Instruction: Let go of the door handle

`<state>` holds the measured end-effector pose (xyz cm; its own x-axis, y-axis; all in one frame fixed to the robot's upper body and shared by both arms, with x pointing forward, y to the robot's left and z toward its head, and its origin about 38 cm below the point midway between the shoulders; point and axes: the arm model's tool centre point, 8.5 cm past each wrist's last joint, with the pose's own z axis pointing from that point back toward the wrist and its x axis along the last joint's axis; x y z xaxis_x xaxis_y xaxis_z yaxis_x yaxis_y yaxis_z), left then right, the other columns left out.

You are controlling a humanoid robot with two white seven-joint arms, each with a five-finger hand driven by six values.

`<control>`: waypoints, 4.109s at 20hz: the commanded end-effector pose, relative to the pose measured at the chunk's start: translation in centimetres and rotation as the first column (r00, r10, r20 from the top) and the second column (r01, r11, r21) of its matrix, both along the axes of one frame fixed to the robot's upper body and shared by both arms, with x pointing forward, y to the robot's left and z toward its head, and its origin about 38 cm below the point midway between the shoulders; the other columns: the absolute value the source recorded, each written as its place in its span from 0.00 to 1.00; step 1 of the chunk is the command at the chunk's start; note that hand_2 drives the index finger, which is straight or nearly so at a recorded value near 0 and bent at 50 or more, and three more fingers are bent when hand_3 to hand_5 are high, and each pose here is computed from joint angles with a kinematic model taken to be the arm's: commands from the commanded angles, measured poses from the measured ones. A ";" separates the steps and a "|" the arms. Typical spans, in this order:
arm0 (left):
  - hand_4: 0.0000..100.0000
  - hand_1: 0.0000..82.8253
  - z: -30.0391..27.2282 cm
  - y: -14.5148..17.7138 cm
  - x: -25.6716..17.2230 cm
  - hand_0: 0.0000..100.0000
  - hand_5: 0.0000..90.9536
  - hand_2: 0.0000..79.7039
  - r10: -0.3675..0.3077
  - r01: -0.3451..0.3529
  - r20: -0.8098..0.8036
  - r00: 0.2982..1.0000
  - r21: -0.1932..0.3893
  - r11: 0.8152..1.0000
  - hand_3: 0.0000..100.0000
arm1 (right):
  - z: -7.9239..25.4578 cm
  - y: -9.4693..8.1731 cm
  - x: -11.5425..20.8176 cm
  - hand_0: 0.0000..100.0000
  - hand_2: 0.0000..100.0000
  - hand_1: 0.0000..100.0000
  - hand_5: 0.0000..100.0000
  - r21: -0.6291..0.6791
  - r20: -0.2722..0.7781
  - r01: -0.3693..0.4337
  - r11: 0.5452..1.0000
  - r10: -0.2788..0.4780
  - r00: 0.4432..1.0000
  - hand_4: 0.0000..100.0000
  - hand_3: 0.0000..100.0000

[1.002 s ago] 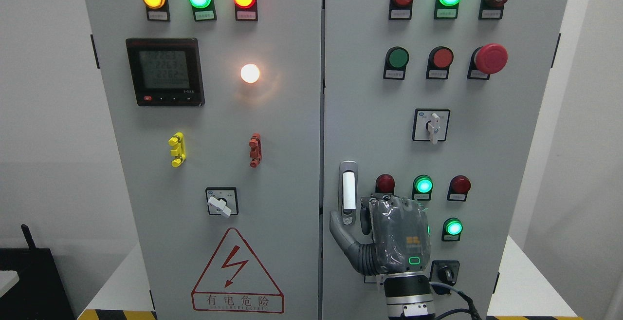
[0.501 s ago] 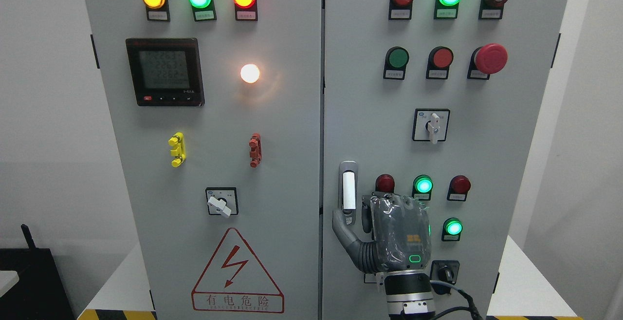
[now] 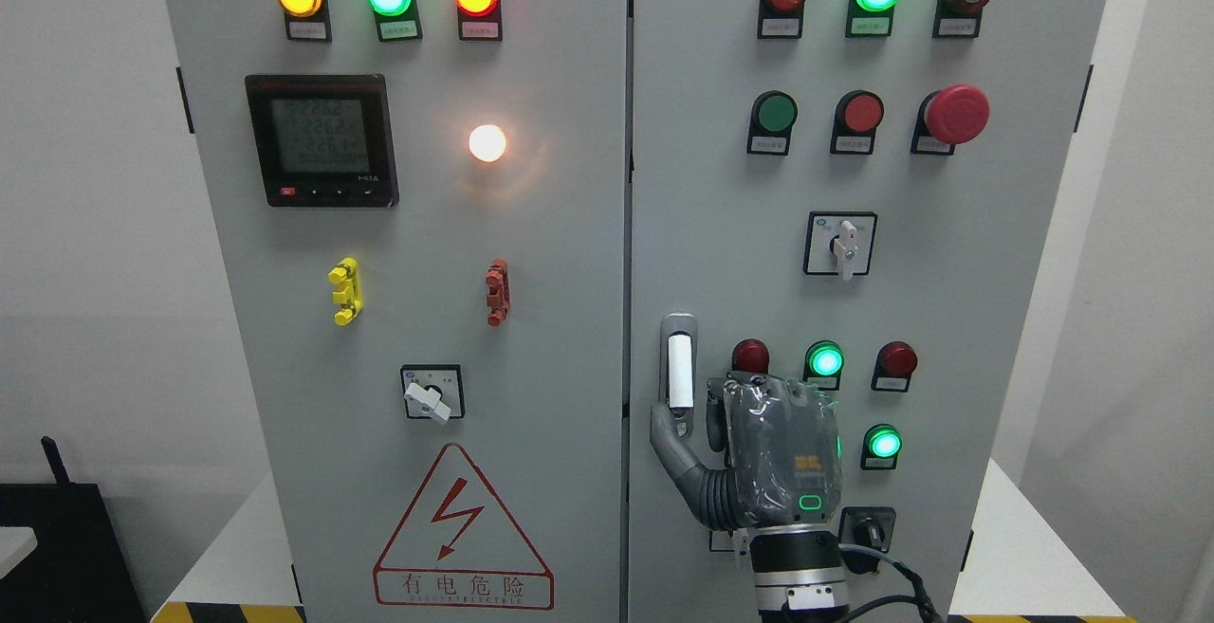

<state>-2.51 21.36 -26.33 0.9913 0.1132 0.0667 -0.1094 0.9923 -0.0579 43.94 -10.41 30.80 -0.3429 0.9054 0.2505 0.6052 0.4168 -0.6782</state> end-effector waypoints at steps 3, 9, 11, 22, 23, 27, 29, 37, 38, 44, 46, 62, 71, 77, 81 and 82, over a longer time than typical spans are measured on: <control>0.00 0.47 0.0 0.0 0.5 0.12 0.00 0.00 -0.012 0.012 0.016 1.000 0.000 1.000 0.00 | -0.1 -0.2 0.1 0.45 1.00 0.40 0.98 0.002 -0.003 0.006 1.000 -0.006 1.000 1.00 1.00; 0.00 0.47 0.0 0.0 0.5 0.12 0.00 0.00 -0.013 0.013 0.016 1.000 -0.001 1.000 0.00 | -0.2 -0.2 0.1 0.47 1.00 0.42 0.98 0.002 -0.006 0.007 1.000 -0.007 1.000 1.00 1.00; 0.00 0.47 0.0 0.0 0.5 0.12 0.00 0.00 -0.012 0.012 0.016 1.000 0.000 1.000 0.00 | -0.2 -0.2 0.1 0.47 1.00 0.43 0.98 0.002 -0.006 0.007 1.000 -0.007 1.000 1.00 1.00; 0.00 0.47 0.0 0.0 0.5 0.12 0.00 0.00 -0.012 0.012 0.016 1.000 0.000 1.000 0.00 | 0.0 -0.5 0.0 0.50 1.00 0.44 0.98 0.015 0.006 0.013 1.000 -0.013 1.000 1.00 1.00; 0.00 0.47 0.0 0.0 0.5 0.12 0.00 0.00 -0.012 0.012 0.016 1.000 0.000 1.000 0.00 | 0.0 -0.5 0.0 0.50 1.00 0.43 0.98 0.015 0.006 0.013 1.000 -0.013 1.000 1.00 1.00; 0.00 0.47 0.0 0.0 0.5 0.12 0.00 0.00 -0.012 0.012 0.016 1.000 0.000 1.000 0.00 | -0.1 -0.5 0.0 0.51 1.00 0.43 0.98 0.015 0.004 0.013 1.000 -0.013 1.000 1.00 1.00; 0.00 0.47 0.0 0.0 0.5 0.12 0.00 0.00 -0.013 0.013 0.016 1.000 -0.001 1.000 0.00 | -0.1 -0.5 0.0 0.52 1.00 0.43 0.98 0.015 0.003 0.014 1.000 -0.014 1.000 1.00 1.00; 0.00 0.47 0.0 0.0 0.5 0.12 0.00 0.00 -0.013 0.013 0.016 1.000 -0.001 1.000 0.00 | 0.1 -0.9 0.1 0.52 1.00 0.43 0.98 0.021 0.008 0.022 1.000 -0.022 1.000 1.00 1.00; 0.00 0.47 0.0 0.0 0.5 0.12 0.00 0.00 -0.012 0.012 0.016 1.000 0.000 1.000 0.00 | 0.1 -0.9 0.1 0.52 1.00 0.43 0.98 0.021 0.008 0.023 1.000 -0.023 1.000 1.00 1.00; 0.00 0.47 0.0 0.0 0.5 0.12 0.00 0.00 -0.012 0.012 0.016 1.000 0.000 1.000 0.00 | 0.0 -0.9 0.1 0.53 1.00 0.44 0.98 0.022 0.006 0.024 0.999 -0.024 1.000 1.00 1.00; 0.00 0.47 0.0 0.0 0.5 0.12 0.00 0.00 -0.012 0.012 0.016 1.000 0.000 1.000 0.00 | 0.0 -1.0 0.1 0.53 1.00 0.44 0.98 0.023 0.006 0.025 0.999 -0.025 1.000 1.00 1.00; 0.00 0.47 0.0 0.0 0.5 0.12 0.00 0.00 -0.012 0.012 0.016 1.000 0.000 1.000 0.00 | -0.2 -1.3 -0.2 0.54 1.00 0.44 0.98 0.035 0.015 0.032 0.999 -0.033 0.999 1.00 1.00; 0.00 0.47 0.0 0.0 0.5 0.12 0.00 0.00 -0.012 0.012 0.016 1.000 0.000 1.000 0.00 | 0.0 -1.5 -0.2 0.54 1.00 0.44 0.98 0.037 0.017 0.038 0.999 -0.039 0.999 1.00 1.00; 0.00 0.47 0.0 0.0 0.5 0.12 0.00 0.00 -0.012 0.012 0.016 1.000 0.000 1.000 0.00 | 0.0 -1.5 -0.2 0.55 1.00 0.43 0.98 0.038 0.017 0.039 0.999 -0.040 0.999 1.00 1.00; 0.00 0.47 0.0 0.0 0.5 0.12 0.00 0.00 -0.012 0.012 0.016 1.000 0.000 1.000 0.00 | -0.1 -1.6 -0.1 0.55 1.00 0.44 0.98 0.035 0.016 0.041 0.999 -0.041 0.999 1.00 1.00; 0.00 0.47 0.0 0.0 0.5 0.12 0.00 0.00 -0.012 0.012 0.016 1.000 0.000 1.000 0.00 | 0.0 -1.6 -0.1 0.54 1.00 0.44 0.98 0.035 0.018 0.041 0.999 -0.041 0.999 1.00 1.00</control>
<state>-2.51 21.40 -26.33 0.9913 0.1138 0.0667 -0.1104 0.9925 -0.0528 43.74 -11.88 30.76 -0.3136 0.9084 0.2765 0.6347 0.4171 -0.6506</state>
